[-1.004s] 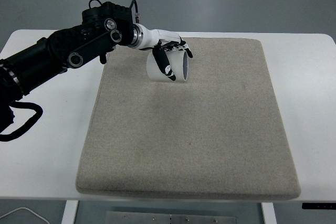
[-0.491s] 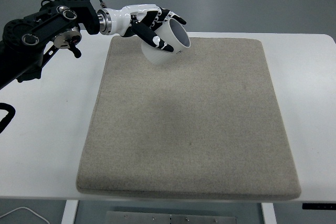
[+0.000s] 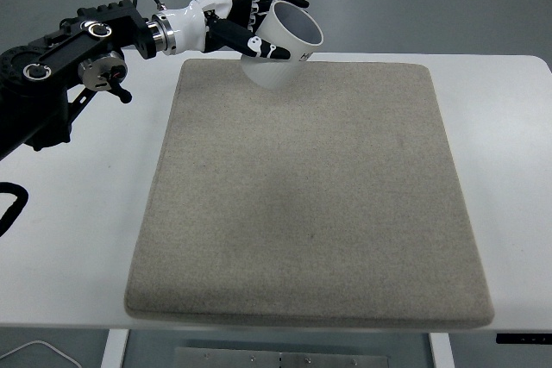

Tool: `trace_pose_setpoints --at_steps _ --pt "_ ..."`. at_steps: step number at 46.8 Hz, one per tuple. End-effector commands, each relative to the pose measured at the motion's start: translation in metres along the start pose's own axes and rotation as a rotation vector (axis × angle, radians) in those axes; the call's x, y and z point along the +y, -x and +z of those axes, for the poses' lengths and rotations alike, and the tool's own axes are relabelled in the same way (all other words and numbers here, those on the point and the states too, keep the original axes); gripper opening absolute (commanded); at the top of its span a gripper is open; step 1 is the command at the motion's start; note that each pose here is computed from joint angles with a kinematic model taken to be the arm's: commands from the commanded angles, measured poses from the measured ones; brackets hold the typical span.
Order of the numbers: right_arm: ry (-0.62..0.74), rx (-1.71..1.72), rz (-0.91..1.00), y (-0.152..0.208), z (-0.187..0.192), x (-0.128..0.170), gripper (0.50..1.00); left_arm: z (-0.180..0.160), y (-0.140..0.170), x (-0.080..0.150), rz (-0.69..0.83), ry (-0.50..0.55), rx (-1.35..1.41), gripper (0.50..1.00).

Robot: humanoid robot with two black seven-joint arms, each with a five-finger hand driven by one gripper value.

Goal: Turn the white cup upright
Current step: 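Lift the white cup with the left hand and rotate it upright, then lower the upright white cup onto the mat with the left hand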

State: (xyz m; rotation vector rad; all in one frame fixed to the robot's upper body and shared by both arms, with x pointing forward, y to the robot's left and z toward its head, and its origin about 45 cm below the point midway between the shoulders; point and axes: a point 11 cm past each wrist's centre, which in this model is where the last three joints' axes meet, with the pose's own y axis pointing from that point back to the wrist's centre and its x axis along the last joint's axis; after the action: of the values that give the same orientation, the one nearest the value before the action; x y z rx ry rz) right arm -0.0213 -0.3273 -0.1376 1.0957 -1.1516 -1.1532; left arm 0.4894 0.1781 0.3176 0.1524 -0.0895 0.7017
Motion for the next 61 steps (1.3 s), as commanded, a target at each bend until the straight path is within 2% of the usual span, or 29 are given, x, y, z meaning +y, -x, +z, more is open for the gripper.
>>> trace_pose_setpoints --at_steps 1,6,17,23,36,51,61 --pt "0.001 0.0 0.0 0.0 0.0 0.0 0.93 -0.014 0.004 0.003 0.0 0.01 0.038 0.5" --pt "0.001 0.0 0.0 0.0 0.0 0.0 0.93 -0.029 0.007 0.008 0.014 0.046 0.08 0.5" --pt "0.001 0.0 0.0 0.0 0.0 0.0 0.93 -0.043 -0.009 0.024 0.101 0.153 0.174 0.5" --pt "0.0 0.0 0.0 0.0 0.0 0.0 0.93 -0.05 -0.006 0.028 0.095 0.176 0.206 0.5" --pt "0.0 0.0 0.0 0.0 0.0 0.0 0.93 -0.076 0.004 0.049 0.114 0.304 0.273 0.5" --pt "0.0 0.0 0.0 0.0 0.0 0.0 0.93 -0.119 0.015 0.063 0.107 0.179 0.248 0.5" --pt "0.001 0.0 0.0 0.0 0.0 0.0 0.93 -0.136 0.008 0.075 0.119 0.097 0.188 0.5"
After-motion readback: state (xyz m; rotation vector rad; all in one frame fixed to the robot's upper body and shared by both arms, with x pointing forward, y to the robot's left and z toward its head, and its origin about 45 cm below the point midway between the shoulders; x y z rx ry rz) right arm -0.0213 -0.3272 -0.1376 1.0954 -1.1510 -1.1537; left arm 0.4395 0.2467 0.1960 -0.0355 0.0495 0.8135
